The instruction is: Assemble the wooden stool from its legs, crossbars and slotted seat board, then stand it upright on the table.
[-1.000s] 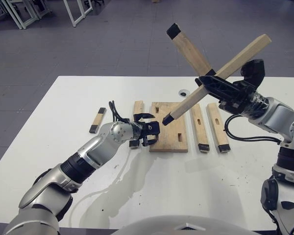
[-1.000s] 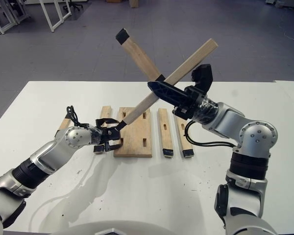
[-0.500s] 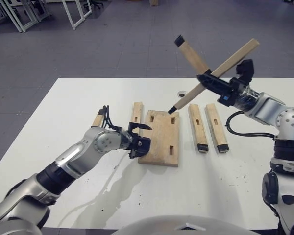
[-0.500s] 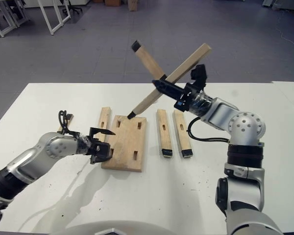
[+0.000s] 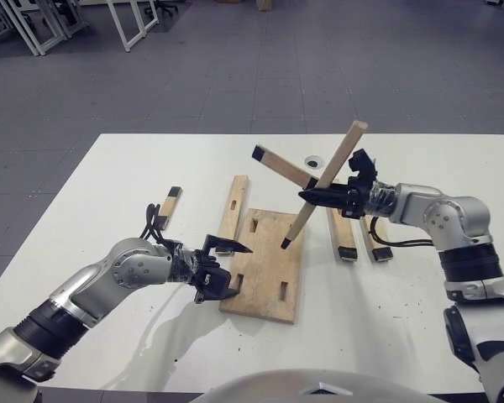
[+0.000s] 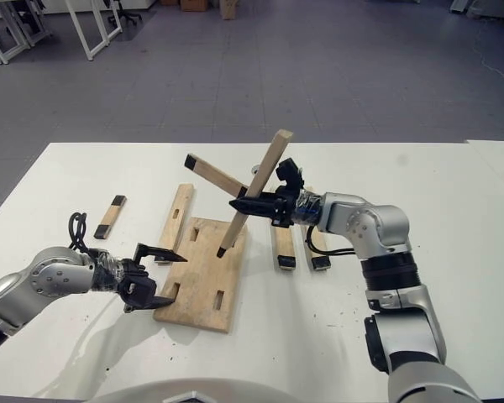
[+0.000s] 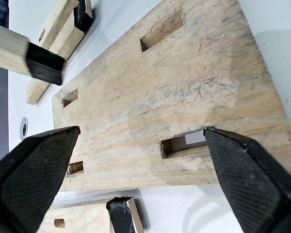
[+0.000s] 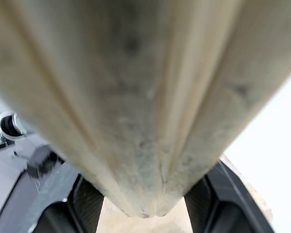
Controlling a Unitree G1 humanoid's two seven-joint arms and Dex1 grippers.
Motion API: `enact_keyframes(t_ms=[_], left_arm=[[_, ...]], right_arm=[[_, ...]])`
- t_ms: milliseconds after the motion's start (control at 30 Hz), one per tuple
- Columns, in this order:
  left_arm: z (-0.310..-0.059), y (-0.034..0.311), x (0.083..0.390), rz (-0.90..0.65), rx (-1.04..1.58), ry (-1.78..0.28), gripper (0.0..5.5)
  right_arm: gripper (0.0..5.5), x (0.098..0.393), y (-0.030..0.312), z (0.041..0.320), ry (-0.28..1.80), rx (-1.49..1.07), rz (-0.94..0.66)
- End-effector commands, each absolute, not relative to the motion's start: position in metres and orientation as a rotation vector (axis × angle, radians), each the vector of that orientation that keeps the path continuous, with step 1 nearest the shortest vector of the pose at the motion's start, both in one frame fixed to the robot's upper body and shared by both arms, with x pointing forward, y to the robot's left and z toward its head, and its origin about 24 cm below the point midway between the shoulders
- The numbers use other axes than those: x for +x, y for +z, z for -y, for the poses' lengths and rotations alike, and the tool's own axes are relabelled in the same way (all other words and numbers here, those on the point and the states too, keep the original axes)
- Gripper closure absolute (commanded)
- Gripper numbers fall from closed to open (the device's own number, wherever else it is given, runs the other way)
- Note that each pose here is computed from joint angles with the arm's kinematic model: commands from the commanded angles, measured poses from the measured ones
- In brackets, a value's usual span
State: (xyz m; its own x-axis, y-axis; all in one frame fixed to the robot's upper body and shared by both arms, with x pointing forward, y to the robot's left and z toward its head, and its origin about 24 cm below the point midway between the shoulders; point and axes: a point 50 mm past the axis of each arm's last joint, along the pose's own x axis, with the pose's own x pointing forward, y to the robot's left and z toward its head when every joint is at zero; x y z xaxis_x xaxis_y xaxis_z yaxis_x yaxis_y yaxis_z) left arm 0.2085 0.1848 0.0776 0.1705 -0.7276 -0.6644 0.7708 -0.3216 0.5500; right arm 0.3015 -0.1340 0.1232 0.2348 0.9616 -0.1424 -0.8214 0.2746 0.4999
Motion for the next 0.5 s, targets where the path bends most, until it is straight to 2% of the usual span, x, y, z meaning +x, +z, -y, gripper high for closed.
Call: enact_keyframes(t_ms=[33, 200, 500], left_arm=[[-0.22, 0.035, 0.194, -0.377, 1.205, -1.586, 0.75], [-0.214, 0.036, 0.199, -0.339, 1.173, -1.577, 0.75], [-0.208, 0.037, 0.2, -0.313, 1.165, -1.591, 0.75]], right_arm=[[3.48, 0.308, 0.114, 0.139, 1.264, 0.233, -0.463], [3.48, 0.326, 0.115, 0.142, 1.293, 0.161, -0.377], [3.48, 0.342, 0.104, 0.132, 1.319, 0.072, -0.367]])
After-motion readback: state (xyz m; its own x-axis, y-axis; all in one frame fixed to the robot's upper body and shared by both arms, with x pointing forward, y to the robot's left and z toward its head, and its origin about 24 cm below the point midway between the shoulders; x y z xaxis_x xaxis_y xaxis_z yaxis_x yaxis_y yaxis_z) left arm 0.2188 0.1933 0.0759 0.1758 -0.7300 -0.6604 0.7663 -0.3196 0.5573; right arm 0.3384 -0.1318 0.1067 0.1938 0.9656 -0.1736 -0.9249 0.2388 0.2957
